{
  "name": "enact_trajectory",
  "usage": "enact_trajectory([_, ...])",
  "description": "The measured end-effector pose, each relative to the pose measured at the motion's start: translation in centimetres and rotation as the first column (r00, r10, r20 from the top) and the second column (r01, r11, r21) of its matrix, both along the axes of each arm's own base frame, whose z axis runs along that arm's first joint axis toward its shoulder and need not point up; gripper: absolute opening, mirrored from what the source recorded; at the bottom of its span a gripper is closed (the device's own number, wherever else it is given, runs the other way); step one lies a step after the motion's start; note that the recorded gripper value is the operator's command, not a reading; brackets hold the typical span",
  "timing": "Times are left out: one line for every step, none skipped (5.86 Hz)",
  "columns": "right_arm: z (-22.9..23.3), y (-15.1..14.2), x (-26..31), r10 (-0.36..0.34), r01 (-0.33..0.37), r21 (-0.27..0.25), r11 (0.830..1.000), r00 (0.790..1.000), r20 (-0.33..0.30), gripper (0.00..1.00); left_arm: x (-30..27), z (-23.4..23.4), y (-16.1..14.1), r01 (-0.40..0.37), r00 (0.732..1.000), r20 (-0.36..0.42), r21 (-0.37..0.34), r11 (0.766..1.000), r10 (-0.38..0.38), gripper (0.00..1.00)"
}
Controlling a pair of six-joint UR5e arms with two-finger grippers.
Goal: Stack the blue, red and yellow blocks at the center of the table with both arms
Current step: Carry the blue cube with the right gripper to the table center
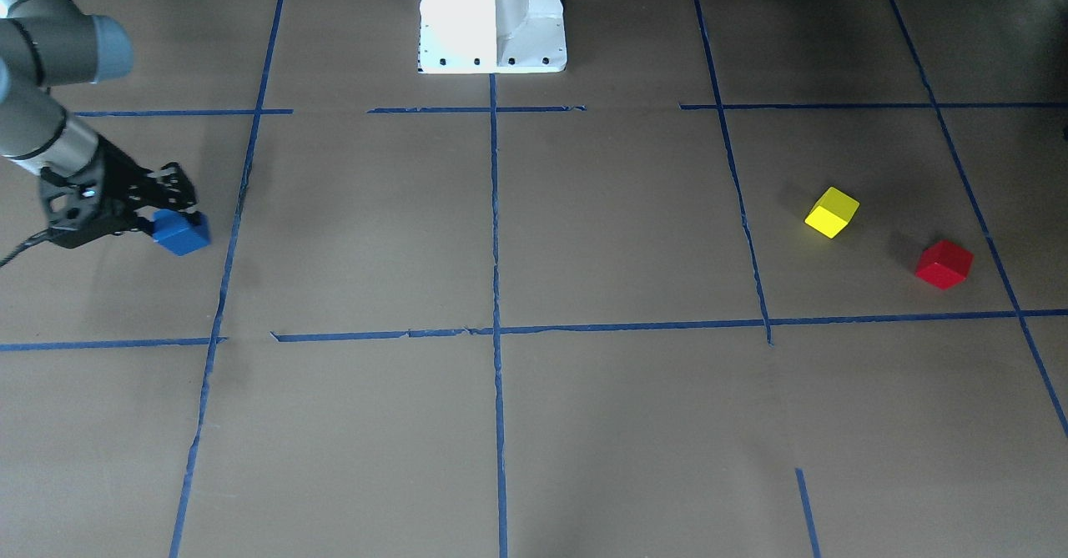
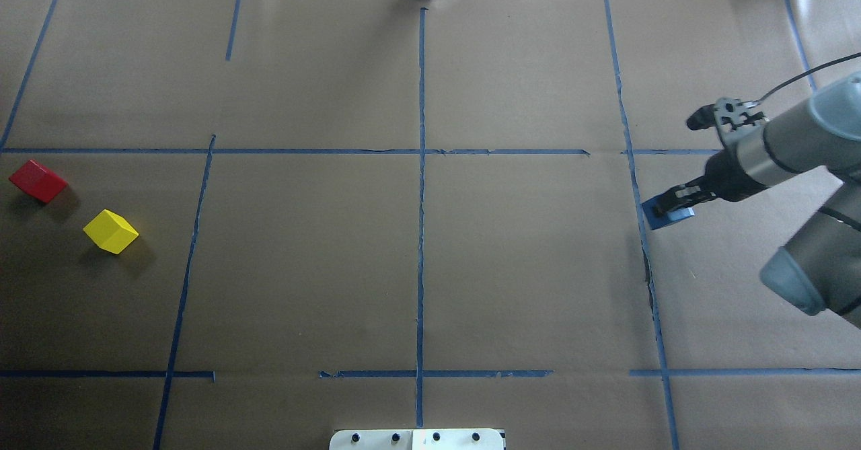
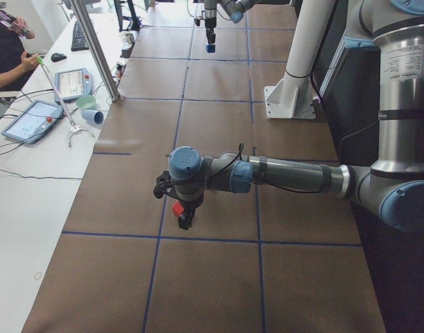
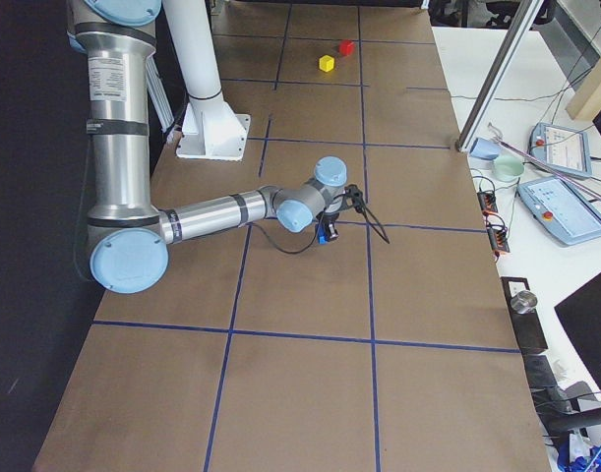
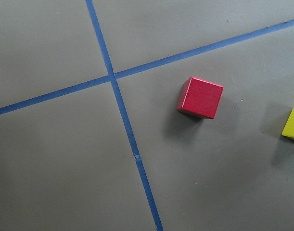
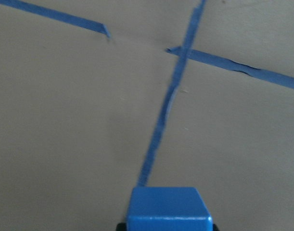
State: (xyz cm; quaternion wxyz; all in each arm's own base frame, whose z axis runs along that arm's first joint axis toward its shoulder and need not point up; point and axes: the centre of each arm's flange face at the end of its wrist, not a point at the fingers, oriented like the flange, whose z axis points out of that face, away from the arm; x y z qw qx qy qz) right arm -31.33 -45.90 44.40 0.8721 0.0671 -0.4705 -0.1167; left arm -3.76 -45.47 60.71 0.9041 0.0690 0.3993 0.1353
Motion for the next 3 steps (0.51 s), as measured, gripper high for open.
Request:
enact_trajectory([-6.0,0.1,-5.4,0.030,-0.026,-0.083,0.996,0.999,0.045,0.00,0.0,0.0,0.0,0.001,1.000,0.000,-0.002,1.000,-0.001,1.00])
enact_trajectory([-12.3,0.1,-10.3,0.059,-0.053,-0.150,0.987,0.998,0.034,0.00,0.0,0.1,0.0,0.002,1.000,0.000,-0.007,1.000,-0.002,1.00])
enact_trajectory([-18.0,-0.3,-14.7,0.103,-0.101,-0.214,0.972,0.995,-0.002,0.00,0.0,0.1,0.1,0.005,1.000,0.000,-0.012,1.000,-0.005,1.00])
